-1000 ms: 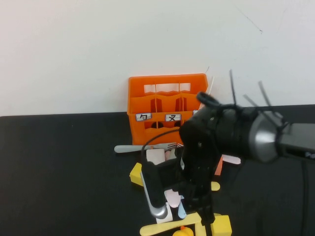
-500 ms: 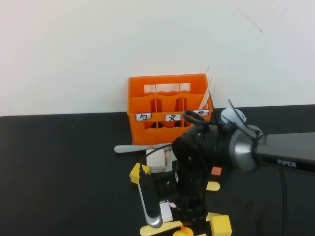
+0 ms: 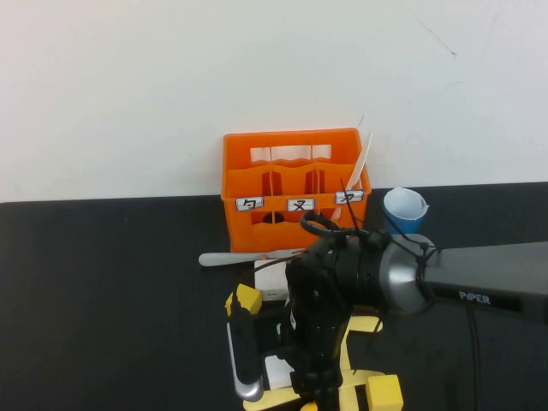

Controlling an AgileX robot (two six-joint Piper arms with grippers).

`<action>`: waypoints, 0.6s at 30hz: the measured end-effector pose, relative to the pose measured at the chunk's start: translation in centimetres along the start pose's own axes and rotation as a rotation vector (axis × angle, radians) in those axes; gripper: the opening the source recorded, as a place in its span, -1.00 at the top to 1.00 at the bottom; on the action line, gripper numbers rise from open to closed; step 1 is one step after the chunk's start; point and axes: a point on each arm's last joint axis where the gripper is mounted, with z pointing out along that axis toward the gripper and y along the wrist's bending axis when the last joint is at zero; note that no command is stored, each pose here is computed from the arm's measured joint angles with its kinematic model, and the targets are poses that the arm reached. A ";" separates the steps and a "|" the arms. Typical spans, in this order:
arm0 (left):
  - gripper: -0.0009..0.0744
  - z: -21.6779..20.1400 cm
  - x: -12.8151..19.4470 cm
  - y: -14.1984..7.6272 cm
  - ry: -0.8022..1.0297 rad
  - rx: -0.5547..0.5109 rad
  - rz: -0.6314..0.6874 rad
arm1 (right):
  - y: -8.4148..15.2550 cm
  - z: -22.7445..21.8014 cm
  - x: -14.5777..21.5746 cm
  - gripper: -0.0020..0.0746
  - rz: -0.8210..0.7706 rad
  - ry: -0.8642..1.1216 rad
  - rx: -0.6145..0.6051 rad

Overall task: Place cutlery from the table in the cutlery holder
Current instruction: Pick up the knife

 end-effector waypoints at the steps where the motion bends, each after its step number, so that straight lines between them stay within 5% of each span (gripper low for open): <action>1: 0.98 0.0 0.0 0.0 0.000 0.000 0.000 | 0.0 0.1 0.0 0.05 0.005 0.002 -0.003; 18: 0.98 0.0 0.0 0.0 0.000 0.000 0.003 | 1.4 1.2 -0.7 0.06 0.046 0.039 -0.066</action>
